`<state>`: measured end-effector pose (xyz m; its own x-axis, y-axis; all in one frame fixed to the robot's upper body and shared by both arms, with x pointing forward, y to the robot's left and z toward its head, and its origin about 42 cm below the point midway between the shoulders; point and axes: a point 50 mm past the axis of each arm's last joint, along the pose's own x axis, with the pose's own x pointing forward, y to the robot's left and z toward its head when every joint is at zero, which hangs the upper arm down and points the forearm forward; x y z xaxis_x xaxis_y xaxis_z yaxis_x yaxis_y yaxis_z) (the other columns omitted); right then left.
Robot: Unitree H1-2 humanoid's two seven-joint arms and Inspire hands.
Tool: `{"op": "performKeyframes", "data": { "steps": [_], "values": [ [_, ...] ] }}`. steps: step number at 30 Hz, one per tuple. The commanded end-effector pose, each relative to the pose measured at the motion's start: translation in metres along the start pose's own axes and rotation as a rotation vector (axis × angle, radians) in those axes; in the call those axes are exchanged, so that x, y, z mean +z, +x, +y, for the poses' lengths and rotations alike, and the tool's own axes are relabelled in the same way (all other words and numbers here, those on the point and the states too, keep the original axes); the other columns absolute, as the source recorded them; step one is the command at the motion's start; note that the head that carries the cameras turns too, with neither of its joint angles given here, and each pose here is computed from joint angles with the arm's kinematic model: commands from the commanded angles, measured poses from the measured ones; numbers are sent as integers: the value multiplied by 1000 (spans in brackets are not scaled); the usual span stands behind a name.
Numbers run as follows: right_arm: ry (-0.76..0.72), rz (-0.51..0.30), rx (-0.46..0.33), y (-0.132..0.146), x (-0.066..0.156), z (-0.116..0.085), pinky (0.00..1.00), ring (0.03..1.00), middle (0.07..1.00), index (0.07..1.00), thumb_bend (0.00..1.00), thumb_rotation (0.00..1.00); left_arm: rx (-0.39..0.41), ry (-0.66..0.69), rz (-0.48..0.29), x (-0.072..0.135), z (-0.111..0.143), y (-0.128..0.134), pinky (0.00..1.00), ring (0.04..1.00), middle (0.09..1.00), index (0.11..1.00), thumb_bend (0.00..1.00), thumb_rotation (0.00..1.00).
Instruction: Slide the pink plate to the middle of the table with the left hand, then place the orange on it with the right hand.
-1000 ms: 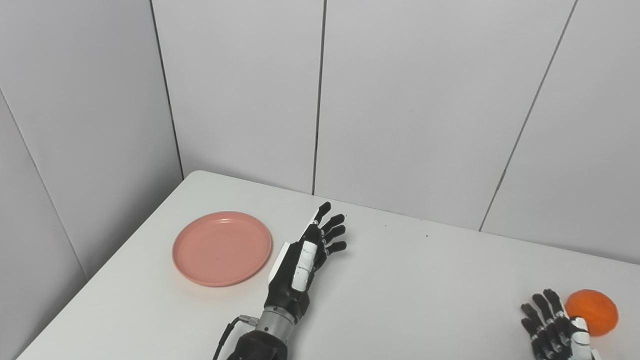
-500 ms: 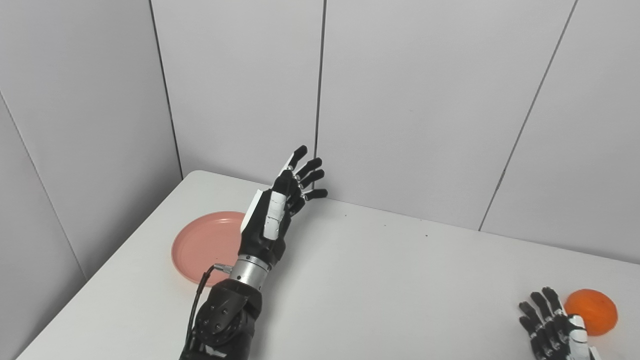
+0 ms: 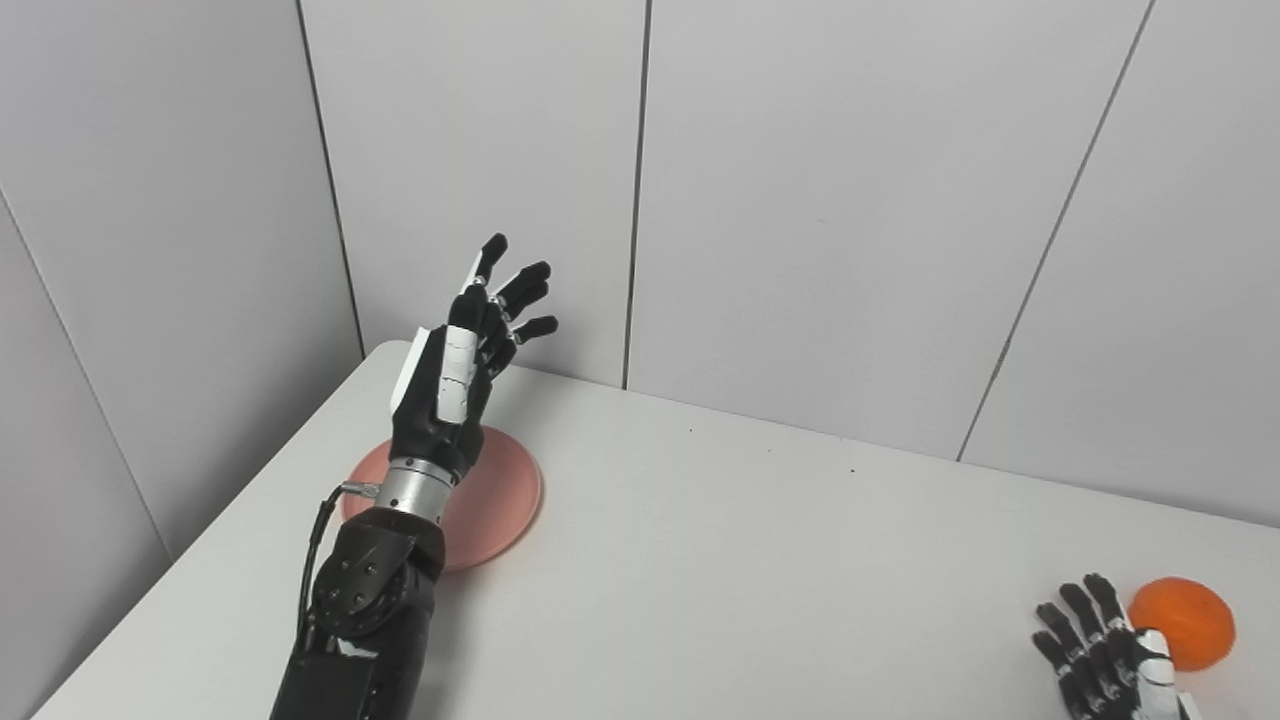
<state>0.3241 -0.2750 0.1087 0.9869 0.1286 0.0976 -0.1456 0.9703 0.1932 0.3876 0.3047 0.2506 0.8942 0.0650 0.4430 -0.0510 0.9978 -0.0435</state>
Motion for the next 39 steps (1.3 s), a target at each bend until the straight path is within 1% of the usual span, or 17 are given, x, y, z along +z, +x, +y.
{"op": "performKeyframes", "data": {
  "steps": [1,5,6,7,10,11,13,17,20,23,27,29,33,36,39],
  "values": [
    [34,104,-31,-31,-38,-3,954,941,969,996,617,1000,7,48,-87,16,10,15,773,879,870,998,1000,1000],
    [37,108,-32,-31,-38,-3,942,936,968,999,628,1000,49,83,-75,10,28,17,769,885,865,996,1000,1000],
    [39,108,-33,-31,-38,-3,940,935,967,998,629,1000,71,93,-70,8,34,18,771,886,864,995,1000,1000],
    [41,108,-34,-32,-38,-3,930,927,962,996,619,1000,87,99,-67,7,38,19,714,862,845,986,1000,1000],
    [36,108,-36,-31,-38,-2,923,924,960,993,622,1000,137,128,-55,3,51,19,679,856,844,993,1000,1000],
    [34,109,-36,-31,-38,-2,922,923,960,994,625,1000,147,135,-54,2,55,20,703,863,851,998,1000,1000],
    [33,108,-35,-31,-38,-1,921,924,961,996,625,1000,171,153,-50,0,61,20,716,865,855,1000,1000,1000],
    [29,102,-35,-32,-38,-2,914,924,963,998,624,1000,239,148,-33,-3,75,20,682,852,846,989,1000,1000],
    [32,104,-38,-32,-38,-1,913,924,964,998,625,1000,260,164,-17,-8,82,18,690,859,852,990,1000,1000],
    [37,105,-37,-32,-38,-1,913,924,967,999,628,1000,281,194,10,-15,88,15,740,850,839,981,1000,1000],
    [35,106,-37,-33,-37,-1,914,926,969,1000,634,1000,303,203,36,-25,98,13,765,851,833,978,1000,1000],
    [33,107,-38,-33,-37,-1,912,925,968,1000,635,1000,320,205,47,-30,103,12,765,848,832,977,1000,1000],
    [40,106,-38,-33,-37,-1,914,926,967,1000,631,1000,356,217,76,-38,114,12,722,829,821,965,1000,1000],
    [37,105,-42,-33,-38,-1,913,923,962,998,633,1000,371,223,92,-42,122,11,722,834,822,962,1000,1000],
    [35,104,-41,-33,-38,0,908,921,961,998,633,1000,377,238,108,-47,127,8,743,815,819,962,995,1000]
  ]
}}
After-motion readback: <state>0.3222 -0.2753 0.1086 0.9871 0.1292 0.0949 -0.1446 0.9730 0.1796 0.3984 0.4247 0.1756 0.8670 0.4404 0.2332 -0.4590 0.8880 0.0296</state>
